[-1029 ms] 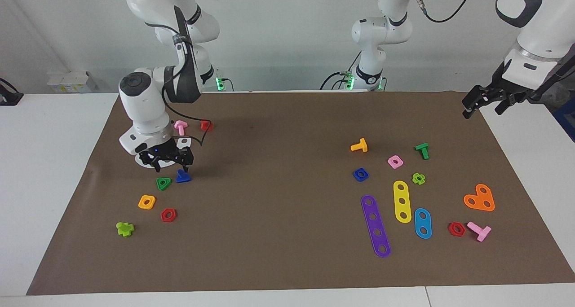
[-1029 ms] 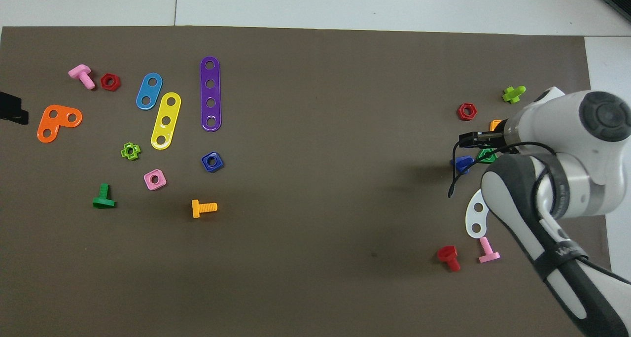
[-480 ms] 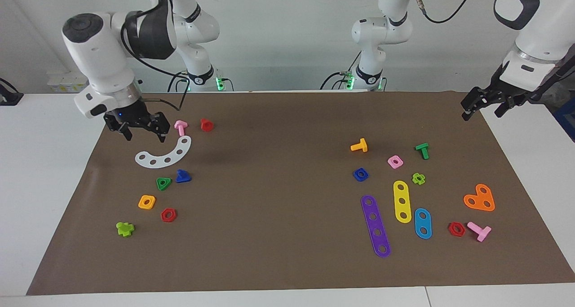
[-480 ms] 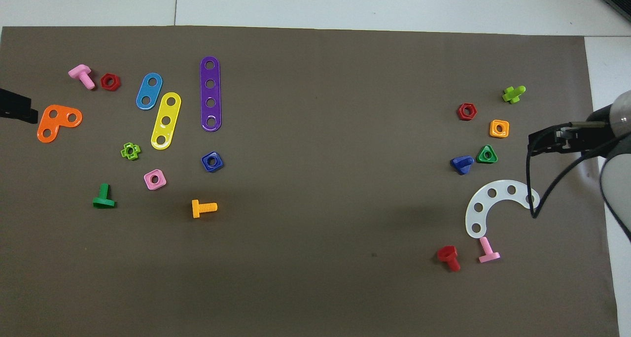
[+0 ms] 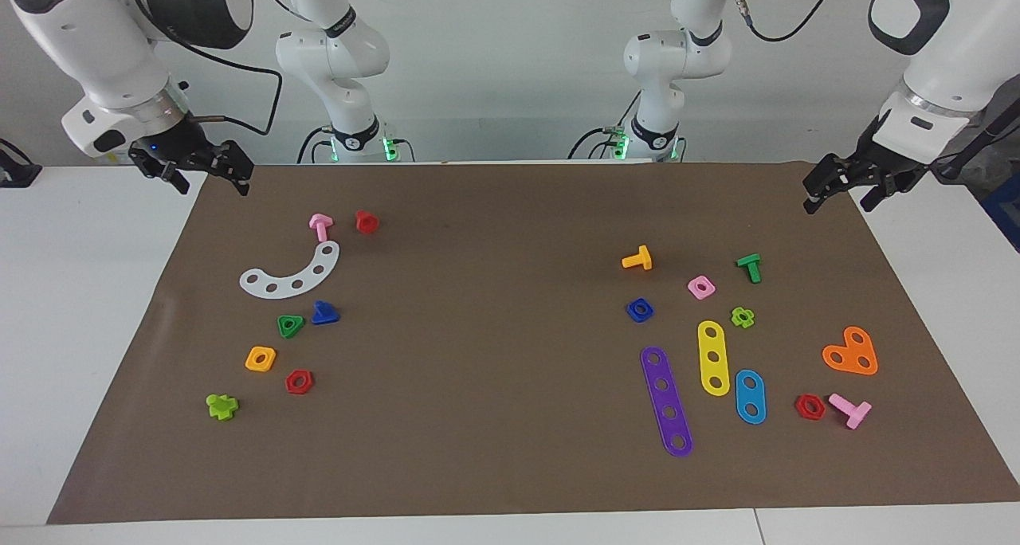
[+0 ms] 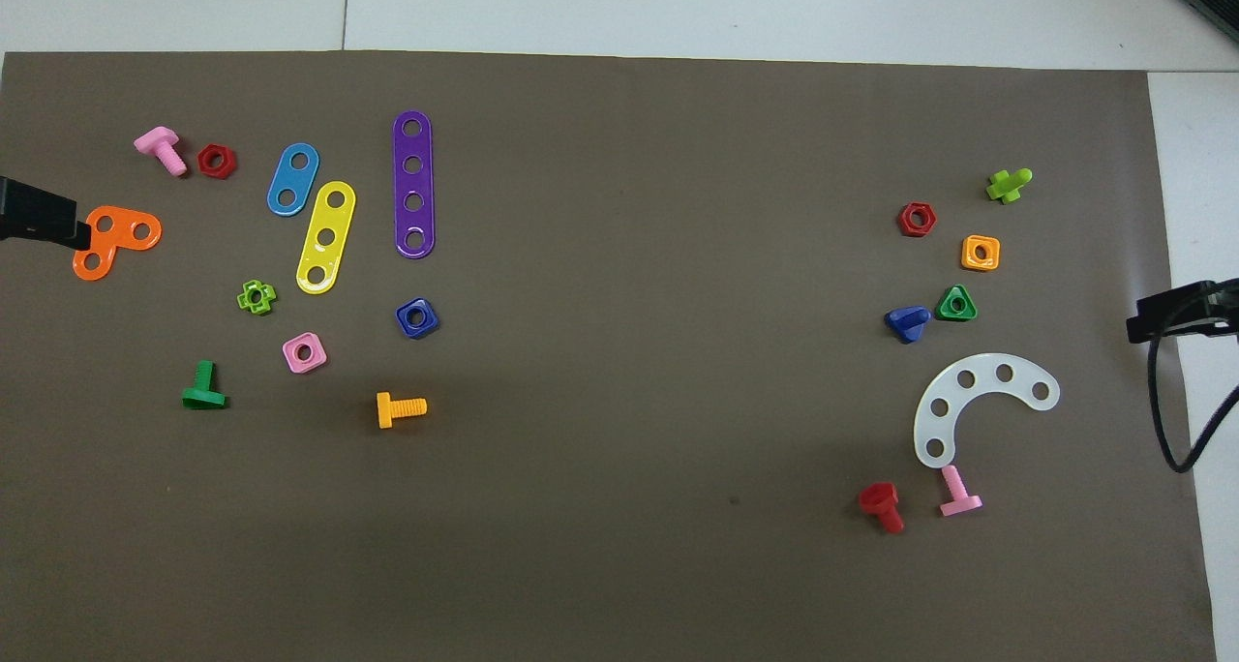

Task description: Unscrew and place screws in storage area

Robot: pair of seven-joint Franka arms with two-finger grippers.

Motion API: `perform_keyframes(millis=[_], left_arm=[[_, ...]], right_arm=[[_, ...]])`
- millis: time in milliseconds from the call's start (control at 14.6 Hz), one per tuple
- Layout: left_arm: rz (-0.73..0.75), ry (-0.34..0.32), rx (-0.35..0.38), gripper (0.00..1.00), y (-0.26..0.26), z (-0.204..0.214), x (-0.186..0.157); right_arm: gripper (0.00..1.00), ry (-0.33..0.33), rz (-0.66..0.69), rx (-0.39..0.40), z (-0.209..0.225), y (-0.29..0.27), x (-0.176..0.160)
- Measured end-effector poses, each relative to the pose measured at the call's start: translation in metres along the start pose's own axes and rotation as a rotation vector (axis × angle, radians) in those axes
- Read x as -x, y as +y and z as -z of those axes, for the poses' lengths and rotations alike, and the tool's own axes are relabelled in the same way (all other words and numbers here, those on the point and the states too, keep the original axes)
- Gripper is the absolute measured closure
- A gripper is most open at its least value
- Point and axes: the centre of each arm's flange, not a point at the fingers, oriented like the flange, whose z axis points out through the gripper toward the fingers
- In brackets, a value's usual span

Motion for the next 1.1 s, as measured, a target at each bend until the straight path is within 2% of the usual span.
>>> perform_keyframes(millis=[274, 1097], left_arm=[[0.0, -0.004, 0.001, 0.0, 0.0, 0.0, 0.004], [-0.003, -0.012, 0.002, 0.0, 0.0, -0.003, 0.005]], right_arm=[[0.0, 0.014, 0.02, 0.003, 0.039, -0.012, 0.011], [0.0, 0.018, 0.033, -0.002, 0.038, -0.03, 0.008]])
